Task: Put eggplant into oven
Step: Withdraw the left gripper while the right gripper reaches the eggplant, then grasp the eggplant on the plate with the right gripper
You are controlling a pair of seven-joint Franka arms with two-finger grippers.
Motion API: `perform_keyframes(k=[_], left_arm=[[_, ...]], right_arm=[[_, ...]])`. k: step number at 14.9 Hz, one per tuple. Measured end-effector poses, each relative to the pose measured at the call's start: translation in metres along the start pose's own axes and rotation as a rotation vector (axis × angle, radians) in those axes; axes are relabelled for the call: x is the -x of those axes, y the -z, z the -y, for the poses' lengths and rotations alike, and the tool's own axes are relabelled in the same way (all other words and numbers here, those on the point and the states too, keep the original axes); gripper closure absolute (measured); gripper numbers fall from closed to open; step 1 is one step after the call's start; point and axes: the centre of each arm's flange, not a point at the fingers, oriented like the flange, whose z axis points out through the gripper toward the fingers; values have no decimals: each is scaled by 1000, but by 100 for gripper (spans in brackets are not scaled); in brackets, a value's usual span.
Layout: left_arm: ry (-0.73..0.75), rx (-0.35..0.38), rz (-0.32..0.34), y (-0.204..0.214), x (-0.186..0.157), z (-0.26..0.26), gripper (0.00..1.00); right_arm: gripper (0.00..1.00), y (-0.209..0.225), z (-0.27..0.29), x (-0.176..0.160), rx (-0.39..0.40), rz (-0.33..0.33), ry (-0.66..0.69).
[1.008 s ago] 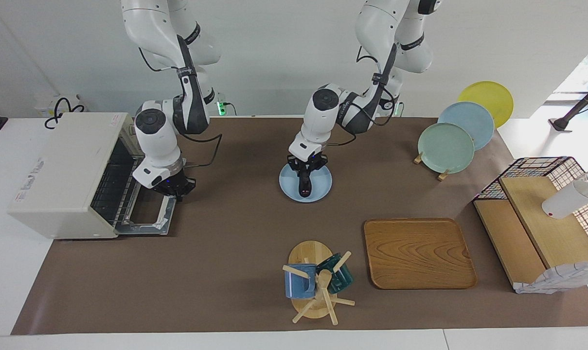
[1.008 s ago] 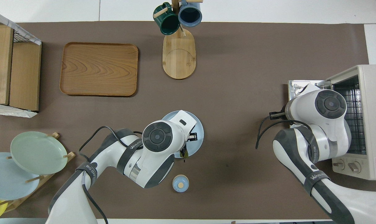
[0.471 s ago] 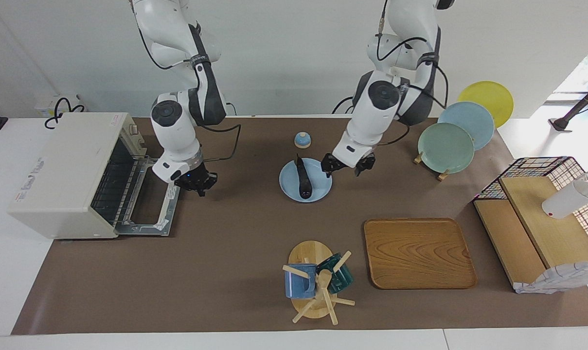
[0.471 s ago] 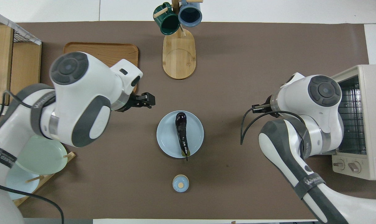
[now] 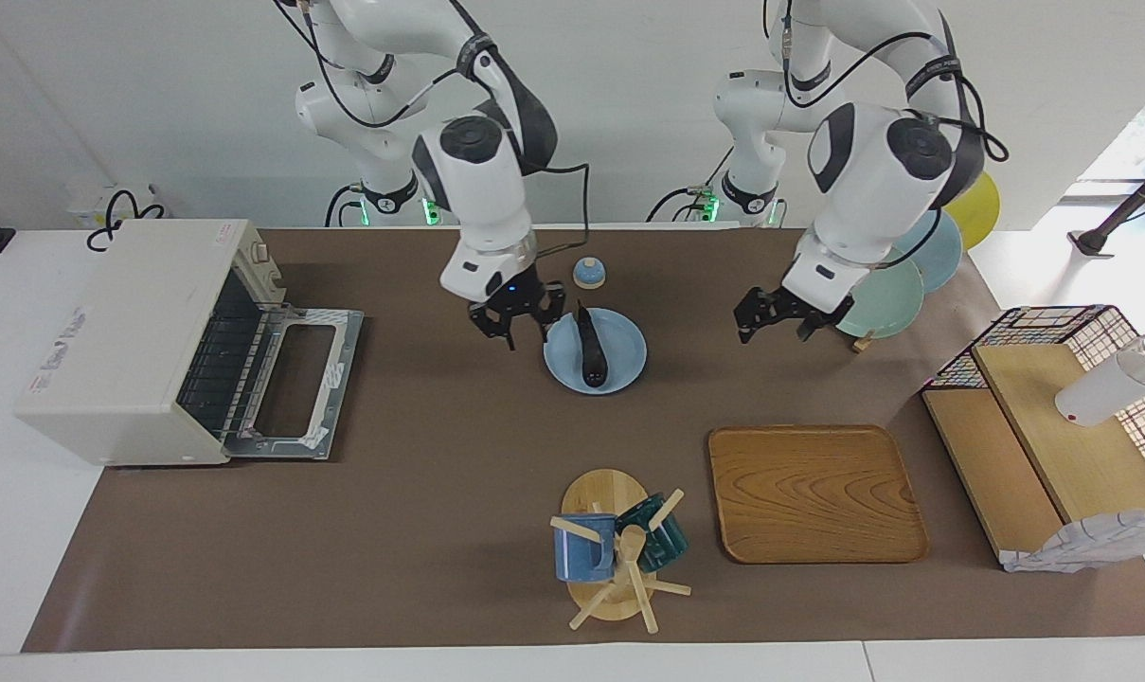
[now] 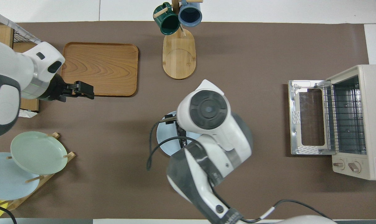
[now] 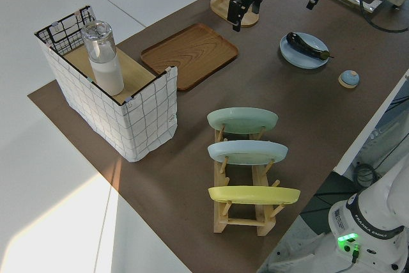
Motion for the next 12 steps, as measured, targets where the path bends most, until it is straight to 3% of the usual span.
perform_keyframes(k=[3,7,10,12], left_arm=[[-1,-14,-2,20,8,25,0],[-21,-67,-4,39,23,24,0],[-40,-84,4,47,35,21,0],[-44,-88,10,52,40,19,0]], right_arm=[[43,-53,90,12,65,-31,-18],[31,-105,100,22,63,-27,-8],[33,-111,94,29,68,-23,-6],[51,-114,90,34,71,-18,-4]])
